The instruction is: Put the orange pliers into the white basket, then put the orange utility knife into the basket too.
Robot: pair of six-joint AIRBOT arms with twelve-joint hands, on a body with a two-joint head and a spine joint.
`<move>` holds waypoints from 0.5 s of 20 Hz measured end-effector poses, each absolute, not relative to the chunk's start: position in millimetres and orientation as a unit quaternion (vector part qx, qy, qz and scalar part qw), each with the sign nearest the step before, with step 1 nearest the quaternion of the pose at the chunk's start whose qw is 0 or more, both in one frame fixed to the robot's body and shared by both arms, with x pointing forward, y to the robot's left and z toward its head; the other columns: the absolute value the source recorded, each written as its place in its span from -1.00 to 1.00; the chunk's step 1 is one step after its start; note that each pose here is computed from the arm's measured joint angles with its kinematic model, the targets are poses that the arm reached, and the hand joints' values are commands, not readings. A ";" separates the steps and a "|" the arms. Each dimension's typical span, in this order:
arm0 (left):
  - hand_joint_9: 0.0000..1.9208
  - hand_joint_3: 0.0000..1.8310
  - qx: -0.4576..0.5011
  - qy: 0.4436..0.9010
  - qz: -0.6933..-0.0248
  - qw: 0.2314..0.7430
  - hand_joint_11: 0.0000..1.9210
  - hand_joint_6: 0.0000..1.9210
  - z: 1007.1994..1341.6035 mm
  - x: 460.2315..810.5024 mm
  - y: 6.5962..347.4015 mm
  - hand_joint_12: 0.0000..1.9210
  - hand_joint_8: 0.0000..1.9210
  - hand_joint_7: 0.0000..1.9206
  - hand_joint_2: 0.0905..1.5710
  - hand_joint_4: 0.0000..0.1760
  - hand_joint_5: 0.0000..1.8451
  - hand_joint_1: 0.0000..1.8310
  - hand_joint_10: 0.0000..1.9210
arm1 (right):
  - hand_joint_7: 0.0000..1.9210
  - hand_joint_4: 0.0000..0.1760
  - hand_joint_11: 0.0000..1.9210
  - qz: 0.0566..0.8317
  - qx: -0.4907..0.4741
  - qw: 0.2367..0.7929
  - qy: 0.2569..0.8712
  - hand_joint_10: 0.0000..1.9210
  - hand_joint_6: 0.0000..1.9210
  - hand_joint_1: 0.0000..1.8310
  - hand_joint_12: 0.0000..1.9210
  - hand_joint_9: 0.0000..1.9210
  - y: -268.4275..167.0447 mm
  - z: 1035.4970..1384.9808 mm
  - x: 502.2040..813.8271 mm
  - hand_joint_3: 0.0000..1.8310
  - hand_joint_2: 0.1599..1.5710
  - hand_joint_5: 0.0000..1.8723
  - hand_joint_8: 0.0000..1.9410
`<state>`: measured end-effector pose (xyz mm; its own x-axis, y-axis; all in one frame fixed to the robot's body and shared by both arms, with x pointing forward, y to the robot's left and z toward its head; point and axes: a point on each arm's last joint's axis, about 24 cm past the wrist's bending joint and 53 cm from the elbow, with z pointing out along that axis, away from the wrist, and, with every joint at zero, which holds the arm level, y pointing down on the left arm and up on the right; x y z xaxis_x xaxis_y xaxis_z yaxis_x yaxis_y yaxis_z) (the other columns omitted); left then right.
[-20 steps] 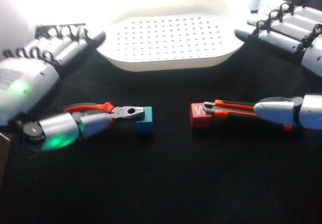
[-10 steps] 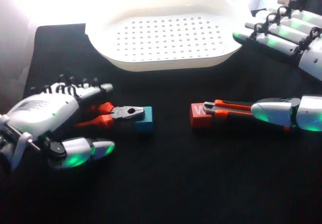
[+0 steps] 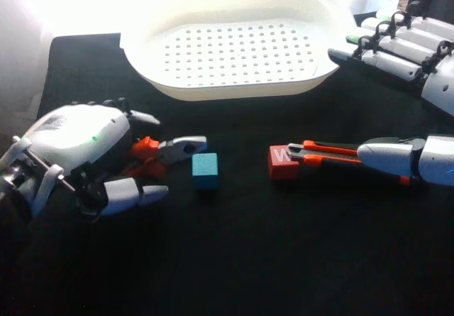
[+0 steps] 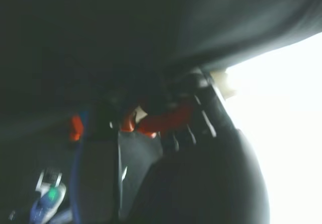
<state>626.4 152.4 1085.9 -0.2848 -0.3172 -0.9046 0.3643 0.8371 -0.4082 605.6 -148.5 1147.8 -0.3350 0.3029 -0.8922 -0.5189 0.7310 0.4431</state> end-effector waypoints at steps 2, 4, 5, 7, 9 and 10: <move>0.63 -1.00 0.035 0.719 -0.295 0.628 0.69 1.00 1116.3 623.8 150.8 1.00 1.00 0.42 0.57 -1.00 0.23 0.44 1.00 | -1.00 -0.41 -1.00 0.359 -0.072 0.572 0.734 -1.00 -1.00 -0.89 -1.00 -1.00 -148.9 1147.7 605.9 -0.99 0.51 -1.00 -1.00; 0.73 -1.00 0.032 0.685 -0.306 0.661 0.76 1.00 1151.0 635.1 153.9 1.00 1.00 0.50 0.55 -1.00 0.28 0.48 1.00 | -1.00 -0.24 -1.00 0.359 -0.071 0.572 0.734 -1.00 -1.00 -0.91 -1.00 -1.00 -149.1 1147.5 606.1 -0.99 0.50 -1.00 -1.00; 0.66 -1.00 0.035 0.675 -0.306 0.670 0.70 1.00 1161.7 642.5 154.0 1.00 1.00 0.46 0.55 -1.00 0.22 0.44 1.00 | -1.00 -0.33 -1.00 0.360 -0.071 0.571 0.734 -1.00 -1.00 -0.91 -1.00 -1.00 -148.7 1147.3 605.9 -0.99 0.50 -1.00 -1.00; 0.57 -1.00 0.034 0.656 -0.308 0.688 0.64 1.00 1187.2 671.4 149.7 1.00 1.00 0.41 0.55 -1.00 0.15 0.45 1.00 | -1.00 -0.78 -1.00 0.361 -0.073 0.570 0.734 -1.00 -1.00 -0.87 -1.00 -1.00 -146.7 1146.2 605.0 -1.00 0.51 -1.00 -1.00; 0.44 -0.99 0.033 0.657 -0.312 0.686 0.51 1.00 1198.4 698.1 138.0 1.00 1.00 0.29 0.59 -1.00 0.02 0.43 1.00 | -1.00 -0.89 -1.00 0.361 -0.072 0.568 0.736 -1.00 -1.00 -0.86 -1.00 -1.00 -146.2 1143.1 604.3 -0.99 0.52 -1.00 -1.00; 0.43 -0.99 0.036 0.666 -0.312 0.676 0.51 1.00 1196.2 712.5 129.4 1.00 1.00 0.28 0.59 -1.00 0.03 0.45 1.00 | -1.00 -0.87 -1.00 0.362 -0.072 0.566 0.737 -1.00 -1.00 -0.85 -1.00 -1.00 -145.6 1141.7 604.7 -0.99 0.53 -1.00 -1.00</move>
<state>712.5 129.4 1196.2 -0.0827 -0.3744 -0.9236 0.4692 0.8030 -0.3675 604.7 -145.6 1141.7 -0.3480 0.3041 -0.8868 -0.5154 0.7281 0.4519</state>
